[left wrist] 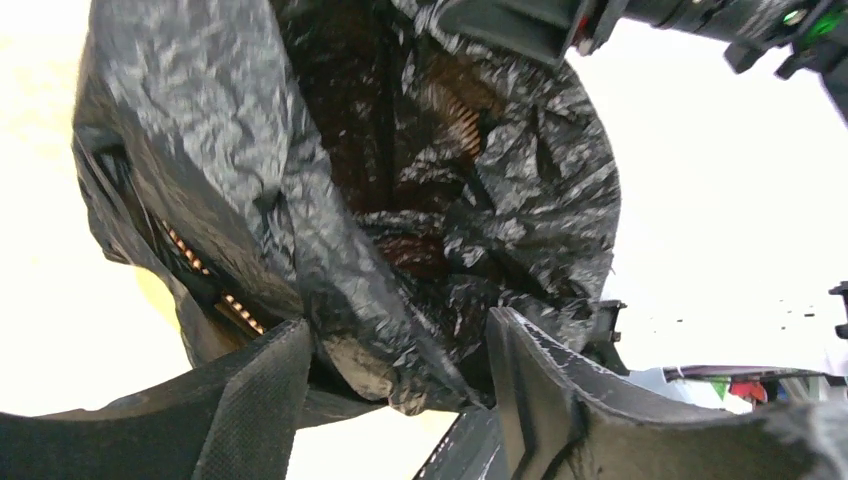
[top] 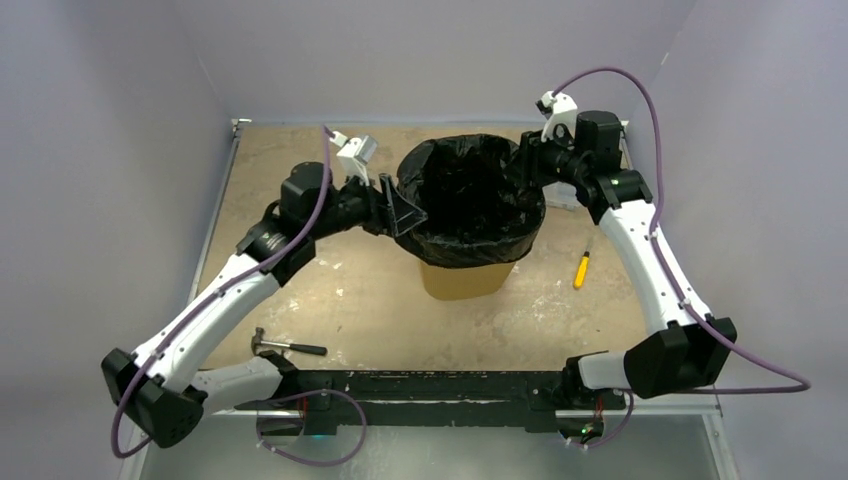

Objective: Put the trash bags into the trash bin

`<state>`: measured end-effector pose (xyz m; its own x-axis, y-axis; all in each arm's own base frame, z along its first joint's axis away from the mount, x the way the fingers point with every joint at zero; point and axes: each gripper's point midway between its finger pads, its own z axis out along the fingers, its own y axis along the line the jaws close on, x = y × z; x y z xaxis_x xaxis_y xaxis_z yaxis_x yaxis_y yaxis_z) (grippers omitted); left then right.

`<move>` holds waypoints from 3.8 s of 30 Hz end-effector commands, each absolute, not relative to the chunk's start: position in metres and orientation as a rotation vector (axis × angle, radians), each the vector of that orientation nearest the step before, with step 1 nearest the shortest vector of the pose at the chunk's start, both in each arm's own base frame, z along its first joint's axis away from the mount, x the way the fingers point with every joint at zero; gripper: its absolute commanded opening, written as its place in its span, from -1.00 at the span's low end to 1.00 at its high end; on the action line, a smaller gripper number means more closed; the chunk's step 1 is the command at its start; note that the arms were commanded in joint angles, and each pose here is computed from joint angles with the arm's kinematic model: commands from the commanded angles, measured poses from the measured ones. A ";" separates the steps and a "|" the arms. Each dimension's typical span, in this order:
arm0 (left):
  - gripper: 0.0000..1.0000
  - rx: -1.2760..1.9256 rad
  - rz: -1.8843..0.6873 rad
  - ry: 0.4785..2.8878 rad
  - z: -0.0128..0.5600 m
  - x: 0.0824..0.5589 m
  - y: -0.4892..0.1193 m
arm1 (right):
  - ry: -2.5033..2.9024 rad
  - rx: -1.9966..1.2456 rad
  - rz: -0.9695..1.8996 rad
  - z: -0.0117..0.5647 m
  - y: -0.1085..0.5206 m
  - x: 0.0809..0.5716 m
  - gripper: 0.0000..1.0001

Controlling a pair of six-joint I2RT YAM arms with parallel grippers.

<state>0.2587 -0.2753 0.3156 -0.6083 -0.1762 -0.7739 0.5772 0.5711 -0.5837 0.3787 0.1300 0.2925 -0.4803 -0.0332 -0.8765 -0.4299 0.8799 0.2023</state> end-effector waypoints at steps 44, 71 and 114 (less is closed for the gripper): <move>-0.67 0.037 -0.930 1.966 0.248 0.319 -0.216 | 1.845 0.276 0.418 0.320 0.031 0.372 0.53; -1.00 0.028 -0.964 2.004 0.171 0.320 -0.222 | 2.078 0.248 0.900 0.195 0.088 0.355 0.27; -0.20 0.024 -1.042 2.011 0.184 0.298 -0.223 | 1.951 0.379 0.996 0.201 0.093 0.340 -0.10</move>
<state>0.2904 -0.2225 0.1581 -0.6825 -0.2958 -0.6684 0.3454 0.6753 -0.6516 0.3491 0.0772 0.2013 -0.5186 0.5949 -0.6141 -0.0548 0.6936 0.7183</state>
